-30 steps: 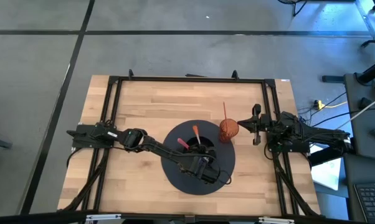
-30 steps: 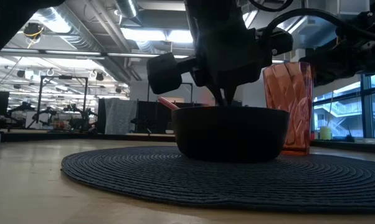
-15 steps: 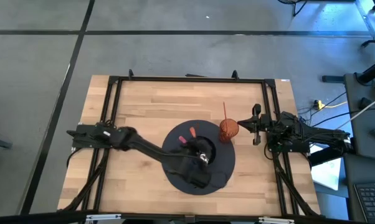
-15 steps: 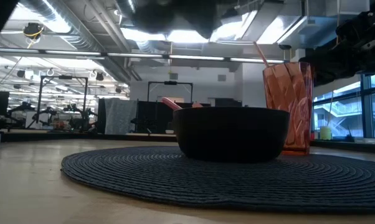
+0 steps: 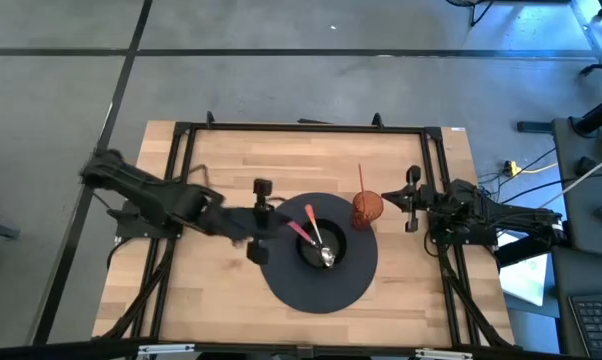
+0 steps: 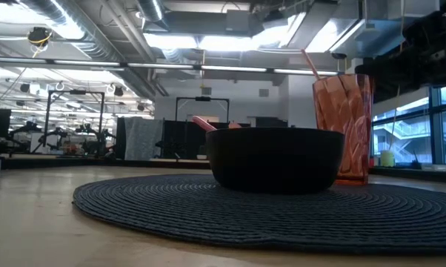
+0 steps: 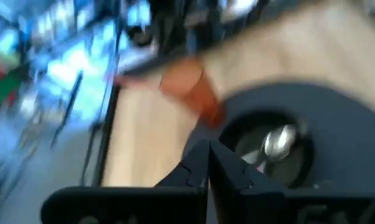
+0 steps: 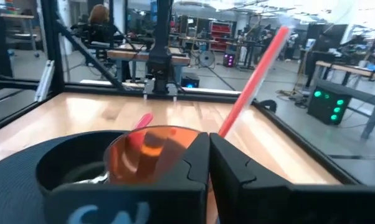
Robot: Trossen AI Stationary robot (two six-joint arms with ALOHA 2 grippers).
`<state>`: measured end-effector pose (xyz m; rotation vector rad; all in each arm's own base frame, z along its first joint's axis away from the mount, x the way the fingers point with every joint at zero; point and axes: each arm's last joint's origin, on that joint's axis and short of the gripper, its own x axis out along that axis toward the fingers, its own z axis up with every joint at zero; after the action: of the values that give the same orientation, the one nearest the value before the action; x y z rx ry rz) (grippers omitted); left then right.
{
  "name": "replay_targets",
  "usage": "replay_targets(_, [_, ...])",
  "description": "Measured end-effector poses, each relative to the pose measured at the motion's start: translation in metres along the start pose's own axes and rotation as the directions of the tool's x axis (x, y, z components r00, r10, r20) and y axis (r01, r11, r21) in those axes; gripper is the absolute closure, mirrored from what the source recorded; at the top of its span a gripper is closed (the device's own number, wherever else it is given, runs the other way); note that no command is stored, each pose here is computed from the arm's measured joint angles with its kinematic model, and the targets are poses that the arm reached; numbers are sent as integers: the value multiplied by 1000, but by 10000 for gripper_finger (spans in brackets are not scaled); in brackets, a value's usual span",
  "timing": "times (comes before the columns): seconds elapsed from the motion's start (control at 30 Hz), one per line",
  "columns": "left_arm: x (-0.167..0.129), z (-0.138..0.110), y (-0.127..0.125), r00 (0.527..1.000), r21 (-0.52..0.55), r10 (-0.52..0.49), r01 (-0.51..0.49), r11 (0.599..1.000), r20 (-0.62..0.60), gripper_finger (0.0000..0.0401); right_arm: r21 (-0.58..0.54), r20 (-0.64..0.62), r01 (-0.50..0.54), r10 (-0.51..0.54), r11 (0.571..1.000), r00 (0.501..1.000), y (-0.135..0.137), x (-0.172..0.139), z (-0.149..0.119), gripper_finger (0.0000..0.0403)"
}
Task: Pick & Place Utensil
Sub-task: Return to Home Position
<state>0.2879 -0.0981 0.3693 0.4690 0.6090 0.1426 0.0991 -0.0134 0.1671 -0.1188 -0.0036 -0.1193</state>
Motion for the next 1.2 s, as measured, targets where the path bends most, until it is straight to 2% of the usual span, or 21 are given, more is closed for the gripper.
replay_targets(0.03, [4, -14, 2, 997, -22, -2, 4, 1000, 77, 399, 1, 7, 3, -3, 1000, 1000, 0, 0, 1, 392])
replay_targets(0.1, [16, -49, 9, 982, -110, 54, -35, 993, 178, 400, 1, 16, 4, -4, 1000, 1000, 0, 0, 2, 392])
replay_targets(0.2, [28, -110, 29, 968, -259, 150, -96, 961, 199, 399, 1, 25, 5, -5, 1000, 1000, 0, 0, 2, 392])
replay_targets(0.23, [31, -130, 32, 964, -299, 150, -80, 951, 221, 399, 1, 24, 5, -5, 1000, 1000, 0, 0, 2, 392])
replay_targets(0.3, [28, -160, 39, 931, -371, 135, 1, 928, 340, 399, 2, 22, 5, -5, 1000, 1000, 0, 0, 2, 392])
replay_targets(0.37, [18, -180, 45, 848, -413, 135, 106, 905, 513, 400, 2, 23, 5, -5, 1000, 1000, 0, 0, 2, 392])
replay_targets(0.43, [12, -203, 43, 781, -419, 127, 184, 889, 612, 400, 4, 22, 4, -4, 1000, 1000, 0, 0, 2, 392])
replay_targets(0.53, [10, -232, 34, 768, -440, 122, 222, 870, 628, 399, 11, 26, -22, 22, 1000, 999, 0, 0, 2, 392])
replay_targets(0.7, [-2, -244, 25, 737, -417, 107, 251, 873, 667, 400, 76, 76, -79, 73, 994, 994, 2, -1, 7, 399])
replay_targets(0.83, [-17, -241, 14, 707, -315, 36, 267, 911, 706, 399, 110, 146, -141, 124, 984, 981, 3, -3, 12, 400])
replay_targets(0.9, [-25, -244, 11, 725, -303, 67, 200, 932, 685, 400, 131, 148, -177, 157, 975, 976, 4, -4, 12, 400])
replay_targets(0.97, [-34, -248, 10, 739, -343, 148, 118, 932, 657, 400, 146, 161, -195, 171, 970, 972, 4, -4, 14, 401])
replay_targets(1.13, [-55, -254, 11, 676, -340, 191, 94, 936, 712, 400, 145, 190, -217, 188, 965, 964, 4, -5, 16, 401])
replay_targets(1.2, [-57, -258, 11, 683, -350, 205, 79, 933, 701, 400, 140, 188, -215, 188, 966, 964, 4, -5, 16, 401])
